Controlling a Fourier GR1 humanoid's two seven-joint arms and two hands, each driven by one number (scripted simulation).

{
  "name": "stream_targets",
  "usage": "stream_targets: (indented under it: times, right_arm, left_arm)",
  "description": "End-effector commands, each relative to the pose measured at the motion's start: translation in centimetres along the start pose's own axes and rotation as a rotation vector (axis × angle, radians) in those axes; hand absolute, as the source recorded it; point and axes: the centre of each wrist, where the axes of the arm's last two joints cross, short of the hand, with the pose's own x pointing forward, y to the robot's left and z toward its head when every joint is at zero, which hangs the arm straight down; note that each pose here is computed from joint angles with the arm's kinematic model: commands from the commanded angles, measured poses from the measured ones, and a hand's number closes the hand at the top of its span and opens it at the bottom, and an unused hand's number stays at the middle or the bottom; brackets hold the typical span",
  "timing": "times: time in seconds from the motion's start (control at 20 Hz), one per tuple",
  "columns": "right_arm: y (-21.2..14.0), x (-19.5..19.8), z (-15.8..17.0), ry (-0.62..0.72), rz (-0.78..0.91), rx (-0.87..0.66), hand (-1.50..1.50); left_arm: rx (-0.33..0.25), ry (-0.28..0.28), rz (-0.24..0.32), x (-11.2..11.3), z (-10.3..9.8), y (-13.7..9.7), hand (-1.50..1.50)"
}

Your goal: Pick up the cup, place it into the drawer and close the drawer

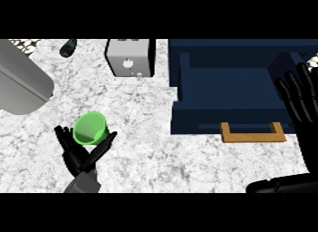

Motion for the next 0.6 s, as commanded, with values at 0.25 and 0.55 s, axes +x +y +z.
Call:
stream_targets:
  times: [0.25, 0.55]
  right_arm:
    - [0.2, -1.2, -0.9, 0.007, 0.012, -0.002, -1.50]
    - [-0.6, -0.5, -2.5, -0.016, 0.003, 0.004, -1.50]
  left_arm:
    - [-0.096, -0.107, 0.128, -0.2, 0.0, -1.7, 1.50]
    - [-0.057, -0.214, 0.029, -0.2, -1.7, -1.3, 1.50]
